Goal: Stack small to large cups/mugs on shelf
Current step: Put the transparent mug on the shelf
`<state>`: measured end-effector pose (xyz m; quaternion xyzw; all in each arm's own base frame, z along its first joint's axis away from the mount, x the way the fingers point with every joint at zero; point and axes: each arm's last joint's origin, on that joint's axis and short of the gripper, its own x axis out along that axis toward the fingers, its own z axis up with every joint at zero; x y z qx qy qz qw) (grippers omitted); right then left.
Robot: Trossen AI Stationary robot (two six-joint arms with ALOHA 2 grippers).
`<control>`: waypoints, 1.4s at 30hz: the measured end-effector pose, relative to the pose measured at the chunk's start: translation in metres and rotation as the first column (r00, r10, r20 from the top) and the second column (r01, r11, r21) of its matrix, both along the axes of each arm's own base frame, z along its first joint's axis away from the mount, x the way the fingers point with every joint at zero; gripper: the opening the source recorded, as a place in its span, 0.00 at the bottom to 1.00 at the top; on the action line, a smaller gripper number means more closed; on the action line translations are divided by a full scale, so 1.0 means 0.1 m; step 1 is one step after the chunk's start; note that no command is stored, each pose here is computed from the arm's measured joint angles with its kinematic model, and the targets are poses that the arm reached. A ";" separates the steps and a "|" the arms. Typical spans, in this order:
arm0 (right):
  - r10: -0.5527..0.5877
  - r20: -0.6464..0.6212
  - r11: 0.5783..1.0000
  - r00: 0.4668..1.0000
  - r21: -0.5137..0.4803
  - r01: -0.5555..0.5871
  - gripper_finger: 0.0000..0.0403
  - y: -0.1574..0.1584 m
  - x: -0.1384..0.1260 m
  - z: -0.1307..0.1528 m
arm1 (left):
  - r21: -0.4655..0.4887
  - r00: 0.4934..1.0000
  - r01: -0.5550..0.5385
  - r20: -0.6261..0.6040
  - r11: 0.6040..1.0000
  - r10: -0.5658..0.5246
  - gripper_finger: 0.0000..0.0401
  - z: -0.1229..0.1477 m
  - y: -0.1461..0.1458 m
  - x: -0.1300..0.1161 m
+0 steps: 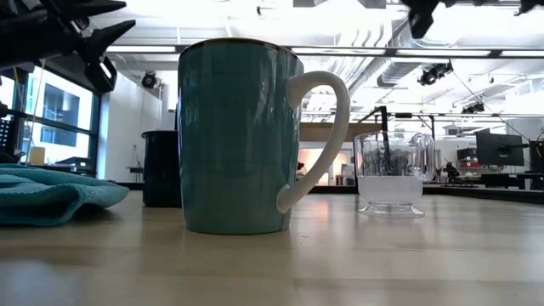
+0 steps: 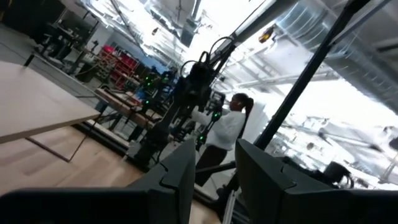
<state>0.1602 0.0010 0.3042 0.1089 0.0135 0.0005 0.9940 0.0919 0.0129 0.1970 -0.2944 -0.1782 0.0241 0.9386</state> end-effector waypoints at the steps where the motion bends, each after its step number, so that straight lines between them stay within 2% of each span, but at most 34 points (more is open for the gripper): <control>1: -0.004 -0.081 1.000 0.997 0.001 0.004 0.27 0.00 0.05 0.03 | -0.008 1.000 0.003 0.012 1.000 -0.003 0.26 0.01 0.00 0.00; 5: -0.024 -0.370 0.993 0.929 0.097 0.065 0.27 0.01 0.17 0.04 | -0.031 0.998 0.053 0.027 0.998 -0.052 0.26 0.02 -0.01 -0.01; 8: 0.003 -0.480 0.985 0.877 0.155 0.081 0.27 0.08 0.25 0.01 | -0.041 0.996 0.087 0.002 0.995 -0.087 0.26 0.00 -0.02 0.00; 12: 0.066 -0.506 0.974 0.860 0.218 0.054 0.27 0.25 0.33 0.01 | -0.069 0.994 0.106 -0.032 0.992 -0.109 0.26 -0.04 -0.02 0.02; 16: 0.054 -0.516 0.972 0.855 0.221 0.072 0.27 0.41 0.33 0.04 | -0.068 0.992 0.115 -0.039 0.991 -0.118 0.26 -0.05 -0.03 0.02; 19: -0.038 -0.543 0.966 0.839 0.195 0.171 0.27 0.46 0.29 0.01 | -0.067 0.992 0.115 -0.041 0.991 -0.118 0.26 -0.05 -0.03 0.02; 22: -0.105 -0.589 0.928 0.802 0.233 0.292 0.27 0.47 0.26 -0.05 | -0.073 0.991 0.113 -0.066 0.991 -0.118 0.26 -0.07 -0.02 0.02; 25: -0.111 -0.654 0.889 0.748 0.271 0.369 0.27 0.52 0.27 -0.15 | -0.083 0.988 0.111 -0.099 0.990 -0.119 0.26 -0.10 -0.02 0.03; 33: -0.127 -0.700 0.892 0.703 0.229 0.390 0.27 0.76 0.37 -0.33 | -0.117 0.978 0.146 -0.130 0.982 -0.161 0.26 -0.14 -0.03 0.04; 39: -0.156 -0.720 0.860 0.676 0.237 0.451 0.27 0.80 0.43 -0.41 | -0.109 0.978 0.149 -0.132 0.983 -0.163 0.26 -0.14 -0.03 0.04; 42: -0.181 -0.739 0.830 0.649 0.240 0.504 0.27 0.80 0.44 -0.46 | -0.110 0.977 0.149 -0.135 0.983 -0.163 0.26 -0.14 -0.03 0.04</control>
